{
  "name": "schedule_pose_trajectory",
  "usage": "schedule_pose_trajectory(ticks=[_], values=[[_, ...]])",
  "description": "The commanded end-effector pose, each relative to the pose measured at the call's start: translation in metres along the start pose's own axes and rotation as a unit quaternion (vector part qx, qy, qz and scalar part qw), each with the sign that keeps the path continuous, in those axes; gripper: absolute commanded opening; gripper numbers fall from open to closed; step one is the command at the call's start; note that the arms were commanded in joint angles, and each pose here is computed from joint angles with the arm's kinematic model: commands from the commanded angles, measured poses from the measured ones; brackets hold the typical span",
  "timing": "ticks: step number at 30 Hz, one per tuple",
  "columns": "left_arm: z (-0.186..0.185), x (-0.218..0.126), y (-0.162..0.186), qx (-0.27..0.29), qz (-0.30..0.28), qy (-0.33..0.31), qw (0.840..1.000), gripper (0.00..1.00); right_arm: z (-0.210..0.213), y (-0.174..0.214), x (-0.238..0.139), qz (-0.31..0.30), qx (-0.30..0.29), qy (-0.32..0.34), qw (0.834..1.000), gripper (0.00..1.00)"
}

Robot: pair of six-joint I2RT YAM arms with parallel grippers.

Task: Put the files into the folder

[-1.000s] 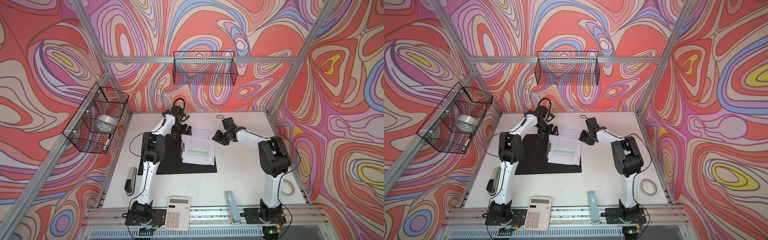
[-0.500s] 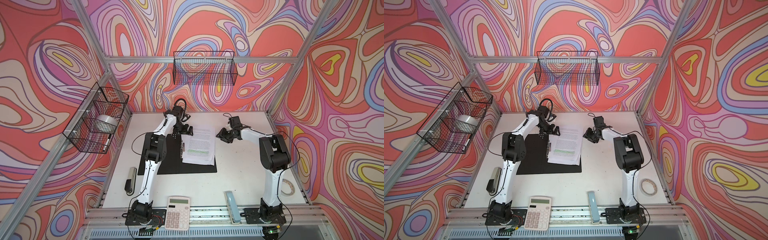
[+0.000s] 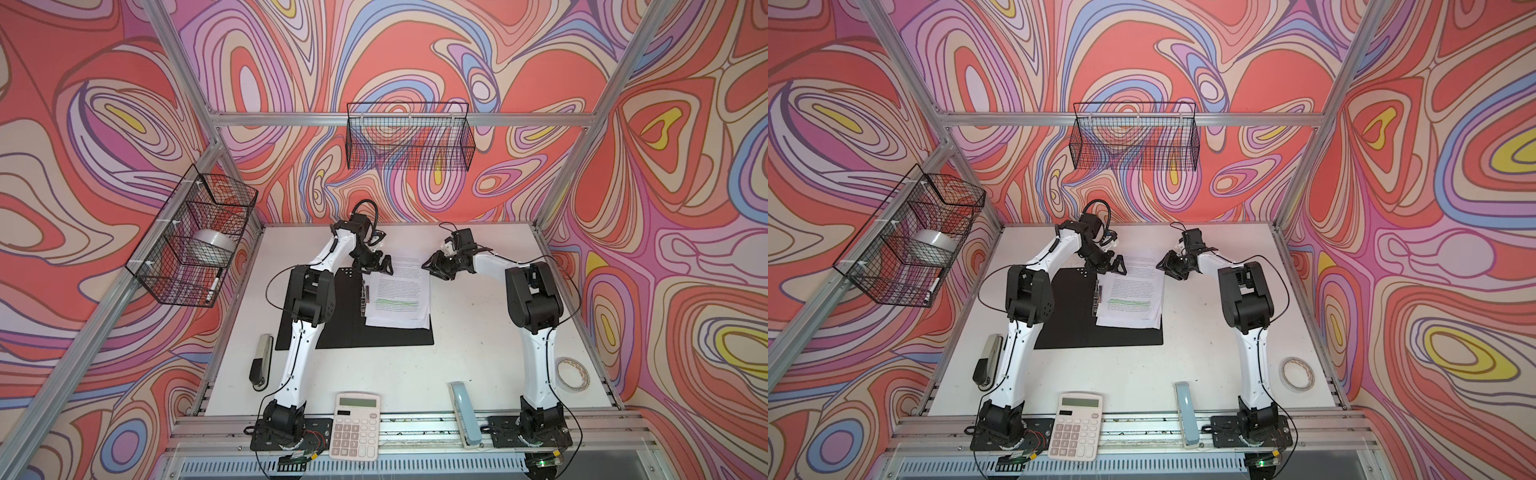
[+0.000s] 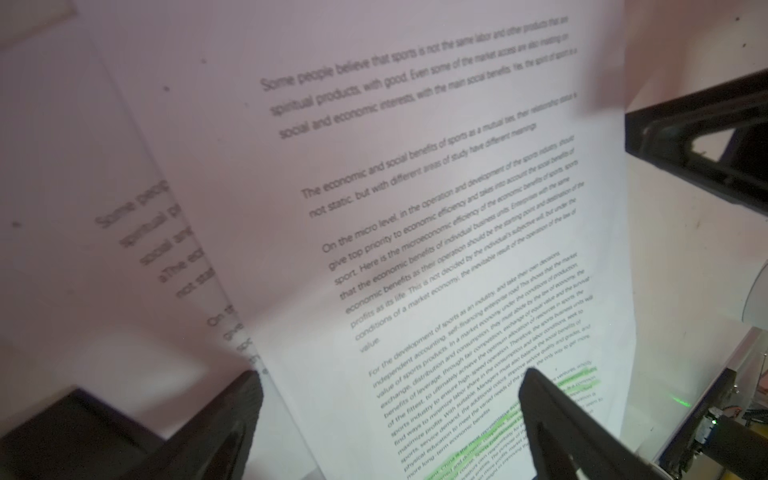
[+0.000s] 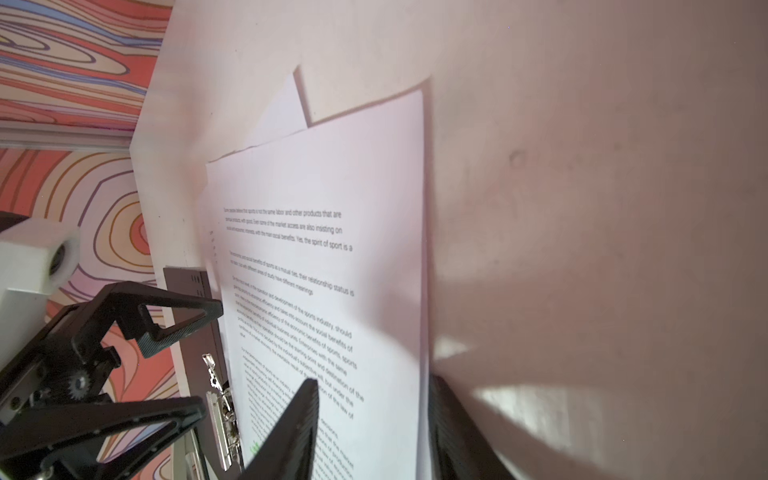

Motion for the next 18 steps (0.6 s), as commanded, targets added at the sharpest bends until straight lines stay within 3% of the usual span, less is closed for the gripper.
schedule_pose_trajectory(ticks=[1, 4, 11, 18], values=[[0.001, -0.002, 0.014, 0.001, 0.023, -0.012, 1.000, 0.98, -0.022, 0.019, 0.012, 0.049, 0.001, 0.029, 0.998, 0.45], [0.009, -0.025, 0.013, -0.005, -0.001, -0.065, 0.998, 0.98, -0.023, 0.015, 0.010, 0.048, -0.018, 0.041, 0.998, 0.44], [0.000, -0.078, 0.037, -0.032, -0.042, -0.069, 0.996, 0.98, -0.022, 0.015, 0.006, 0.057, -0.052, 0.053, 0.996, 0.38], [-0.003, -0.055, 0.081, -0.038, -0.023, -0.010, 0.999, 0.98, -0.009, 0.024, -0.013, 0.054, -0.076, 0.047, 0.995, 0.37]])
Point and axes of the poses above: each gripper's point midway between its finger pads, its own x axis out along the fingers, its own z axis along the line the jaws close on, y = z × x, the point moved 2 cm from there along -x, back along the fingers, and after that the axes turned 7 degrees about -x, right-handed, at the moved point
